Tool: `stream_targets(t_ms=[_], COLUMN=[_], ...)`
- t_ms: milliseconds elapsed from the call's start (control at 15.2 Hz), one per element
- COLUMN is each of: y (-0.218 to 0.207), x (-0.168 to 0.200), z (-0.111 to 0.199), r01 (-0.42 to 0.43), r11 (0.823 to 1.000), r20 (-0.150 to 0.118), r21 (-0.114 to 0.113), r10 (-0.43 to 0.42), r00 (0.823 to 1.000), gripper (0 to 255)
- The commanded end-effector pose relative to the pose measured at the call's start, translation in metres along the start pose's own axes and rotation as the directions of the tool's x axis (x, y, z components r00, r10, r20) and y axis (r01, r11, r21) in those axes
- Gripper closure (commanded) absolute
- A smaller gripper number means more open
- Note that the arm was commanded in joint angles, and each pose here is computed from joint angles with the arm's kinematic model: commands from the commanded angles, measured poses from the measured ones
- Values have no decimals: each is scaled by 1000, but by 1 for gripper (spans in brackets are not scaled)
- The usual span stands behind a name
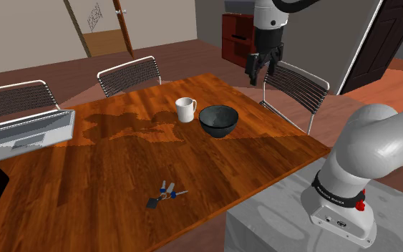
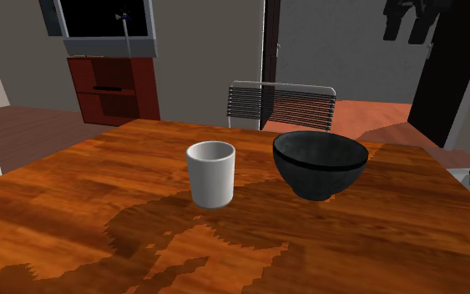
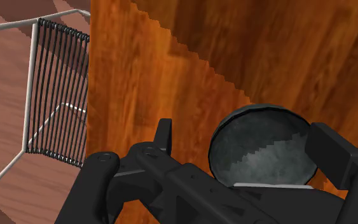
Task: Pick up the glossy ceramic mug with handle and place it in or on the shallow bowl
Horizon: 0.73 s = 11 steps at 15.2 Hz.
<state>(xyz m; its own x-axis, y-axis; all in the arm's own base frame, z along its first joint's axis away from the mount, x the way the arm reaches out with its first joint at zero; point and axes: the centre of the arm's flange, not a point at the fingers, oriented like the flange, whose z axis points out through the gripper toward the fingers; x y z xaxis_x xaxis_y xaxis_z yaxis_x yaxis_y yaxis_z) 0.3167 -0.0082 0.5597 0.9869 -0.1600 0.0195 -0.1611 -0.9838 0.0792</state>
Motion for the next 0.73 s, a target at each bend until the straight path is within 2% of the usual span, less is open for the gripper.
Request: stream_targets(t_ms=[0,660], y=[0,-54], x=[0,109], z=[0,52], r01=[0,-10], r11=[1000,1000], r20=[0,10], r21=[0,11], r10=[0,10], r00=[1000,1000], gripper=[0,0])
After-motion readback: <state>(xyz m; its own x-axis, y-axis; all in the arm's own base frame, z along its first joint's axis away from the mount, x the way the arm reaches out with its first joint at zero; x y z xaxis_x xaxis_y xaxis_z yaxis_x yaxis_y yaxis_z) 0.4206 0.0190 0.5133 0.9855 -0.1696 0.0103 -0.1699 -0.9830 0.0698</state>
